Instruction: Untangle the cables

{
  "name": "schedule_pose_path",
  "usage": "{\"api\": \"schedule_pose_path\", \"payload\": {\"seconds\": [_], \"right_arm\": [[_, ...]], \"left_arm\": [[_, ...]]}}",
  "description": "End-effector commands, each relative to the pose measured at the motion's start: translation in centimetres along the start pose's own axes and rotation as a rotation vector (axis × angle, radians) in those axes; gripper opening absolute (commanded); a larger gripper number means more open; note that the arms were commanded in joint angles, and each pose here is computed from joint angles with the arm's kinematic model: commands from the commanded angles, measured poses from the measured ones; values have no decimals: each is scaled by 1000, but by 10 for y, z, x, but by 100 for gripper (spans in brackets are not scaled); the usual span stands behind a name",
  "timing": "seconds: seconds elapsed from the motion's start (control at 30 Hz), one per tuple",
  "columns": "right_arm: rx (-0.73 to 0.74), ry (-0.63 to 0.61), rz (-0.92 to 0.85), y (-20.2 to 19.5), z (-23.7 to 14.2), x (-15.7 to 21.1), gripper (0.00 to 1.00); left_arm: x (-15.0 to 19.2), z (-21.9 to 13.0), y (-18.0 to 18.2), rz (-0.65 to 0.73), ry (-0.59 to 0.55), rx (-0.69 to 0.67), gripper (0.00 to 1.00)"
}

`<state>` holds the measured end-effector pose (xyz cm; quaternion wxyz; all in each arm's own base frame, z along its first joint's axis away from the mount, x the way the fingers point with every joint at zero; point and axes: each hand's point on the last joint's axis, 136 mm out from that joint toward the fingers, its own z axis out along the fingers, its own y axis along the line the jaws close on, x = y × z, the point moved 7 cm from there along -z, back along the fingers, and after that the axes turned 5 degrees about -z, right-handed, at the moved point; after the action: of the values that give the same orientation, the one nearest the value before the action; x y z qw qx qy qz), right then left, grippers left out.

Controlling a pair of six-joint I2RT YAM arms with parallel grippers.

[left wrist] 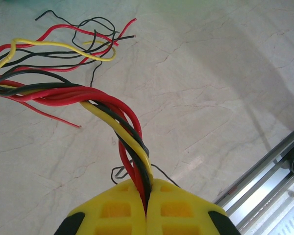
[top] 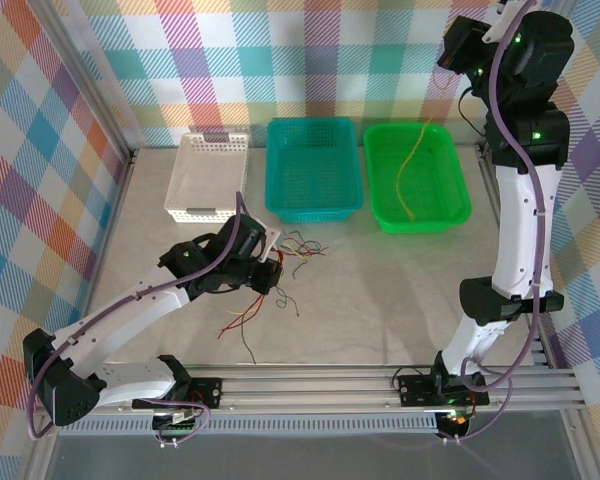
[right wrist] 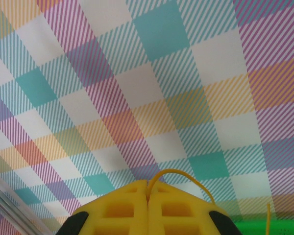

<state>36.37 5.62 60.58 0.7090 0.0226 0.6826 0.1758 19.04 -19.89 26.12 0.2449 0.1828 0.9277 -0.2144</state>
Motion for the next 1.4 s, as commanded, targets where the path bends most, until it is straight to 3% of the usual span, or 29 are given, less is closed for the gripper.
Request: {"api": "schedule_pose_path", "payload": {"seconds": [0.0, 0.23, 0.73, 1.07, 1.37], "right_arm": [[-48, -115, 14, 10, -20, -29, 0], [-24, -95, 12, 0, -10, -22, 0], [73, 125, -16, -51, 61, 62, 0], [150, 353, 30, -91, 79, 183, 0], [296, 666, 156, -125, 82, 284, 0]], "left_arm": [[-2, 3, 2, 20, -6, -5, 0], [-1, 5, 2, 20, 1, -7, 0], [0, 7, 4, 22, 6, -17, 0], [0, 7, 4, 23, 6, -15, 0], [0, 6, 4, 23, 5, -14, 0]]}}
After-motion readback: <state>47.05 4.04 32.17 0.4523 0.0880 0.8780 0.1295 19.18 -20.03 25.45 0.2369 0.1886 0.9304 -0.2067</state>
